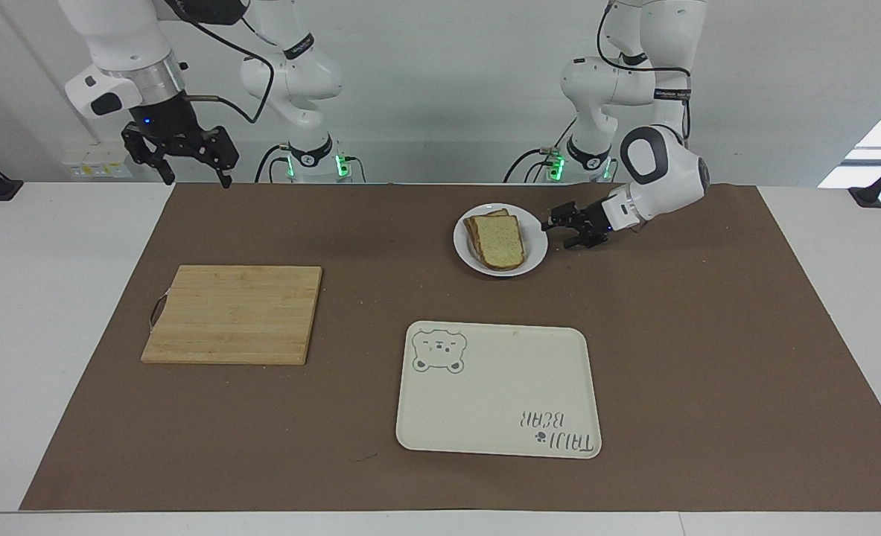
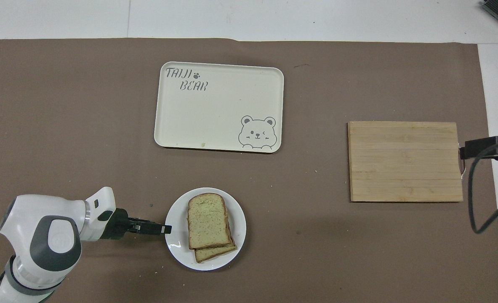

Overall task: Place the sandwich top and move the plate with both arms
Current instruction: 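Grip the white plate rim with the left gripper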

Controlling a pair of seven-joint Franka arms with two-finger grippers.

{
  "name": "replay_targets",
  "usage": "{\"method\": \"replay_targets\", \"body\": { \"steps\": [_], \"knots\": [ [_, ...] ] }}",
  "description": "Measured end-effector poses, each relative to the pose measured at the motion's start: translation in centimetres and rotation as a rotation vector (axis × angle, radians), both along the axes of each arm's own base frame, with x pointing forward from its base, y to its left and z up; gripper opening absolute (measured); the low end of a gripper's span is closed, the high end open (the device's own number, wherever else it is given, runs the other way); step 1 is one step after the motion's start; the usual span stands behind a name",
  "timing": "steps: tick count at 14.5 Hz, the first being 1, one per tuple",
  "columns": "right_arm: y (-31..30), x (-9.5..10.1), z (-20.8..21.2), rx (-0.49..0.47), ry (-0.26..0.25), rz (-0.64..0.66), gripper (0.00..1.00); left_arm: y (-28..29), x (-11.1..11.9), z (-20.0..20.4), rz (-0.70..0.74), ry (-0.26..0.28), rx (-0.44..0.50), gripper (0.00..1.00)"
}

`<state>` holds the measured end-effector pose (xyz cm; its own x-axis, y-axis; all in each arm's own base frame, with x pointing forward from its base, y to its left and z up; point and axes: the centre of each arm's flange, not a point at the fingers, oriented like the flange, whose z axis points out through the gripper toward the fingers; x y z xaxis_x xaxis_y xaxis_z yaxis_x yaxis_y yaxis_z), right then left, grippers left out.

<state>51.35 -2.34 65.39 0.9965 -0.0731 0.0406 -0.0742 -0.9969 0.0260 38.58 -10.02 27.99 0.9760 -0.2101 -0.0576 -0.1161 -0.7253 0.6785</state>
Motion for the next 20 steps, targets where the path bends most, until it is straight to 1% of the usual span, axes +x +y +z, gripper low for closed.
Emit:
{"method": "replay_targets", "body": {
  "steps": [1, 2, 3, 4, 5, 7, 9, 12, 14, 17, 20],
  "knots": [
    [0.0, -0.1, 0.9, -0.001, 0.003, -0.001, 1.0, -0.6, -0.2, -0.1, -0.008, -0.004, 0.002, 0.77],
    [0.0, -0.1, 1.5, -0.002, 0.003, -0.001, 1.0, -1.0, -0.4, -0.2, -0.007, -0.003, 0.001, 0.76],
    [0.0, 0.0, 1.6, -0.002, 0.002, -0.001, 1.0, -1.2, -0.6, -0.4, -0.002, 0.004, -0.006, 0.69],
    [0.0, 0.1, 1.5, -0.002, 0.005, -0.001, 1.0, -1.5, -0.9, -0.6, 0.001, 0.011, -0.012, 0.69],
    [0.0, 0.2, 1.3, -0.002, 0.009, -0.001, 1.0, -1.9, -1.2, -0.7, 0.004, 0.015, -0.022, 0.6],
    [0.1, 0.3, 1.1, -0.002, 0.016, 0.001, 1.0, -2.7, -1.8, -1.3, 0.008, 0.014, -0.041, 0.36],
    [0.1, 0.1, 1.4, -0.002, 0.021, 0.001, 1.0, -3.1, -2.4, -2.1, 0.018, 0.027, -0.052, 0.1],
    [0.0, -0.6, 2.3, -0.001, 0.021, 0.011, 1.0, -3.0, -2.4, -2.0, 0.025, 0.028, -0.075, 0.09],
    [-0.1, -1.0, 2.7, -0.001, 0.015, 0.016, 1.0, -2.8, -2.1, -1.8, 0.032, 0.04, -0.097, 0.09],
    [-0.1, -1.0, 2.6, -0.001, 0.018, 0.02, 1.0, -1.6, -0.4, -1.1, 0.055, 0.07, -0.157, 0.05],
    [-0.1, -1.0, 2.4, -0.001, 0.022, 0.023, 1.0, 0.2, 1.6, -0.5, 0.088, 0.089, -0.208, 0.05]
  ]
}}
